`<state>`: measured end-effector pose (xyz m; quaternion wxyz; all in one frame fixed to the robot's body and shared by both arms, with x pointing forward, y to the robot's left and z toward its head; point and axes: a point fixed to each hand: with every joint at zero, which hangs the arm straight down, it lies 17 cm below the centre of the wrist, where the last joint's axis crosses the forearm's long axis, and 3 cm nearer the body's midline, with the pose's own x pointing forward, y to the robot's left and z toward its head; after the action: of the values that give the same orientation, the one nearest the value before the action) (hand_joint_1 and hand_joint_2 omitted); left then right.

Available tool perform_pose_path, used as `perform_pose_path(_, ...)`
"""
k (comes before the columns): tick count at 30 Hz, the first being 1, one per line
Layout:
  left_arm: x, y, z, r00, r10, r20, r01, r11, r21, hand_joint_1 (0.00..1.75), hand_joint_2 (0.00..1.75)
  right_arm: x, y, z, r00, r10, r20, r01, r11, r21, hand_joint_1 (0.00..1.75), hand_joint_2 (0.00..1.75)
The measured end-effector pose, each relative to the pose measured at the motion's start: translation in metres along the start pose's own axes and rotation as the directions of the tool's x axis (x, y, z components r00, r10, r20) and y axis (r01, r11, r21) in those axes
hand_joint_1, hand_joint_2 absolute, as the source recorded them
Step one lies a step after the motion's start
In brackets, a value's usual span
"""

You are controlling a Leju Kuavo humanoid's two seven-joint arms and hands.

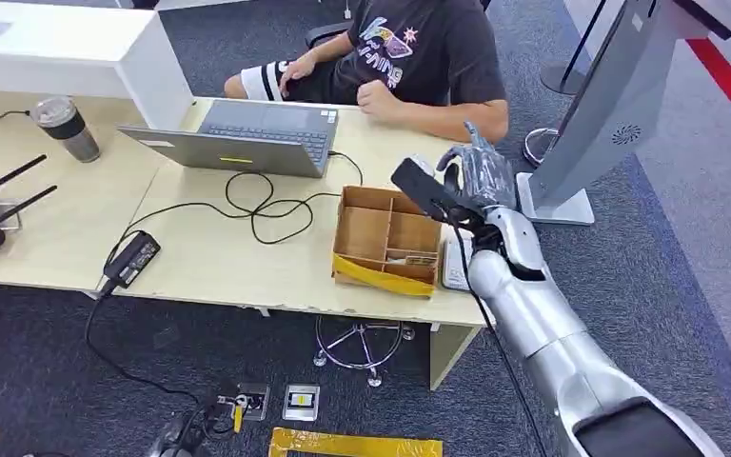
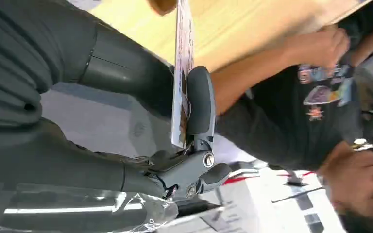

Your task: Pass the card to the sensor for recognition and then transmit it.

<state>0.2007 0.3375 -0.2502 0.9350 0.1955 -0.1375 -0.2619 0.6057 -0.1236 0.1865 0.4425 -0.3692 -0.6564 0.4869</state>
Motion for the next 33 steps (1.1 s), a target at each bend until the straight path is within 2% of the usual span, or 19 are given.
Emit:
perform_pose_path(5, -0.008, -0.001, 0.0, 1.0, 0.006, -0.013, -0.006, 1.0, 0.005, 0.0, 1.75, -0.057, 0.027, 0.026, 0.989, -0.047, -0.139, 0.051, 0.998, 0.022, 1.75, 1.75)
perform_pose_path(10, -0.015, -0.004, 0.0, 1.0, 0.002, -0.022, -0.002, 1.0, 0.005, 0.0, 1.75, -0.118, 0.045, 0.057, 0.949, -0.114, -0.295, 0.122, 0.992, 0.01, 1.75, 1.75)
perform_pose_path(17, -0.018, -0.005, 0.0, 1.0, -0.002, -0.025, 0.002, 1.0, 0.004, 0.0, 1.75, -0.169, 0.057, 0.088, 0.896, -0.159, -0.415, 0.169, 0.986, -0.014, 1.75, 1.75)
perform_pose_path(22, -0.018, -0.005, 0.0, 1.0, -0.006, -0.024, 0.006, 1.0, 0.004, 0.0, 1.75, -0.184, 0.061, 0.099, 0.88, -0.169, -0.443, 0.18, 0.983, -0.017, 1.75, 1.75)
perform_pose_path(33, -0.016, -0.005, 0.0, 1.0, -0.017, -0.019, 0.017, 1.0, 0.005, 0.0, 1.75, -0.183, 0.079, 0.11, 0.877, -0.181, -0.444, 0.207, 0.978, 0.011, 1.75, 1.75)
